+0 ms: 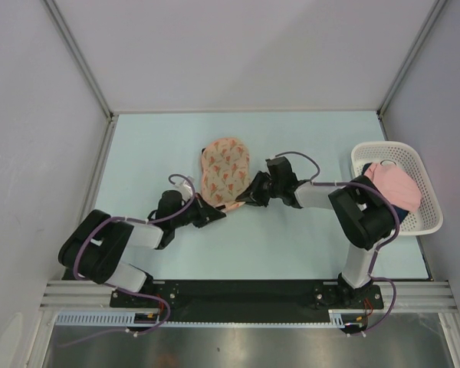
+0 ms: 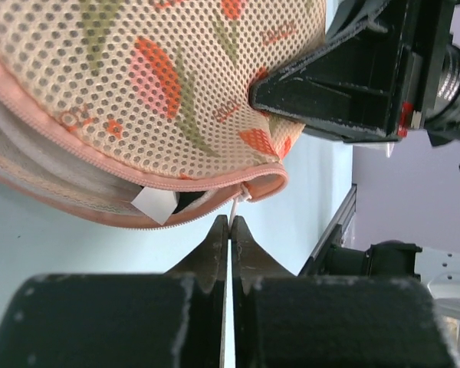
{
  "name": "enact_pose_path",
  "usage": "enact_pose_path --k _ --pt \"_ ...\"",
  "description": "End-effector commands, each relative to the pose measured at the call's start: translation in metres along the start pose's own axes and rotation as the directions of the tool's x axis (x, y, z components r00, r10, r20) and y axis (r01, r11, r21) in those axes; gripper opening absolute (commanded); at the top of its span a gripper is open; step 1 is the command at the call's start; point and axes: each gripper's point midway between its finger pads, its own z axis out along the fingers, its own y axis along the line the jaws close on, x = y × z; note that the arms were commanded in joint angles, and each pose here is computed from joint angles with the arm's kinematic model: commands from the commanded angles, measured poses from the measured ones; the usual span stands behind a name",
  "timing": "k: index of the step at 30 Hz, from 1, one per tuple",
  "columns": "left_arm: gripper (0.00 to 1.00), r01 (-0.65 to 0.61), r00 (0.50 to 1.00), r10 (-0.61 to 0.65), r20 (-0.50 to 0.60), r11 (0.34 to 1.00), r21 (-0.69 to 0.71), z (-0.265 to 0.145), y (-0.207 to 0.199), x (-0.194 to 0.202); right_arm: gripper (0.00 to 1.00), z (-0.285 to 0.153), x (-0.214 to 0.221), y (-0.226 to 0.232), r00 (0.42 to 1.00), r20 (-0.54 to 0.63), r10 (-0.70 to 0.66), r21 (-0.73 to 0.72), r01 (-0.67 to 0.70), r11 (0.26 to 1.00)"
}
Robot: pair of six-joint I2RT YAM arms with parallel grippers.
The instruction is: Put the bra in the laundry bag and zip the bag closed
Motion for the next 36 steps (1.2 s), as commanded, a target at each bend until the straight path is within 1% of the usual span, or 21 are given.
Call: enact_pose_path --k 1,3,5,6,7,9,10,11,12,13,14,15,16,17,19,20,24,26,28,33,36 --pt "0.0 -0.012 1.0 0.011 -0.014 0.996 -0.092 -0.01 0.035 0.007 0.0 -0.014 -0.055 -0.027 0.992 0.089 -0.089 0.1 0.08 0.992" --pt "0.0 -0.034 0.998 0.032 -0.048 0.998 -0.048 -0.009 0.026 0.012 0.0 -0.015 -0.067 -0.015 0.986 0.09 -0.139 0.08 0.132 0.988" --pt "0.0 -0.066 0.995 0.068 -0.068 0.997 0.029 -0.007 0.009 0.016 0.07 -0.012 -0.073 -0.007 0.985 0.075 -0.156 0.084 0.15 0.985" --pt "0.0 -0.079 0.992 0.086 -0.088 0.994 0.074 -0.005 -0.002 0.019 0.15 -0.011 -0.073 -0.003 0.986 0.073 -0.153 0.072 0.148 0.986" --pt "0.0 -0.103 0.988 0.116 -0.102 0.987 0.127 -0.002 -0.016 0.023 0.31 -0.01 -0.072 0.0 0.985 0.072 -0.154 0.068 0.15 0.986" --pt "0.0 -0.126 0.975 0.161 -0.153 0.968 0.216 0.0 -0.038 0.029 0.44 -0.01 -0.069 0.002 0.985 0.068 -0.158 0.074 0.153 0.986" --pt "0.0 -0.147 0.969 0.19 -0.155 0.957 0.25 0.0 -0.047 0.032 0.54 -0.011 -0.064 -0.005 0.99 0.046 -0.136 0.094 0.131 0.987" --pt "0.0 -0.168 0.967 0.211 -0.143 0.949 0.265 -0.001 -0.052 0.031 0.57 -0.015 -0.062 -0.002 0.989 0.052 -0.136 0.087 0.131 0.987" --pt "0.07 -0.199 0.971 0.223 -0.083 0.952 0.234 -0.004 -0.054 0.022 0.64 -0.017 -0.057 -0.009 0.991 0.046 -0.128 0.099 0.123 0.987" --pt "0.11 -0.282 0.952 0.3 -0.056 0.936 0.209 -0.004 -0.054 0.024 0.72 -0.02 -0.054 -0.011 0.991 0.045 -0.122 0.101 0.117 0.988" --pt "0.22 -0.335 0.939 0.342 -0.03 0.932 0.139 -0.003 -0.048 0.02 0.73 -0.024 -0.052 -0.008 0.992 0.047 -0.119 0.09 0.115 0.989" --pt "0.26 -0.368 0.928 0.37 -0.046 0.929 0.03 -0.003 -0.04 0.018 0.74 -0.026 -0.047 -0.015 0.995 0.036 -0.097 0.093 0.094 0.991" --pt "0.3 -0.47 0.878 0.473 0.065 0.88 -0.065 -0.005 -0.048 -0.002 0.73 -0.026 -0.048 -0.009 0.997 0.044 -0.07 0.056 0.068 0.996" --pt "0.4 -0.498 0.854 0.509 0.109 0.86 -0.11 -0.009 -0.052 -0.011 0.72 -0.027 -0.047 -0.007 0.997 0.045 -0.054 0.045 0.052 0.998" --pt "0.49 -0.518 0.804 0.556 0.213 0.829 -0.21 -0.02 -0.061 -0.032 0.68 -0.027 -0.044 -0.004 0.999 0.04 -0.011 0.03 0.01 0.999" --pt "0.52 -0.524 0.791 0.566 0.232 0.823 -0.22 -0.021 -0.064 -0.037 0.67 -0.026 -0.044 -0.003 0.999 0.034 0.007 0.024 -0.008 1.0" --pt "0.5 -0.56 0.756 0.611 0.235 0.789 -0.253 -0.015 -0.069 -0.048 0.64 -0.029 -0.041 0.013 0.996 0.044 0.079 -0.03 -0.078 0.997" --pt "0.43 -0.582 0.754 0.625 0.202 0.778 -0.234 -0.004 -0.07 -0.043 0.64 -0.031 -0.044 0.011 0.991 0.07 0.117 -0.025 -0.116 0.993" --pt "0.41 -0.597 0.748 0.632 0.203 0.774 -0.211 0.002 -0.077 -0.04 0.66 -0.036 -0.05 0.007 0.987 0.105 0.122 -0.016 -0.121 0.993" --pt "0.46 -0.629 0.725 0.658 0.203 0.753 -0.193 0.016 -0.089 -0.03 0.73 -0.043 -0.066 -0.012 0.985 0.136 0.106 0.02 -0.109 0.994" --pt "0.47 -0.651 0.708 0.679 0.194 0.734 -0.194 0.026 -0.094 -0.023 0.73 -0.039 -0.073 -0.014 0.991 0.12 0.063 0.036 -0.068 0.997"
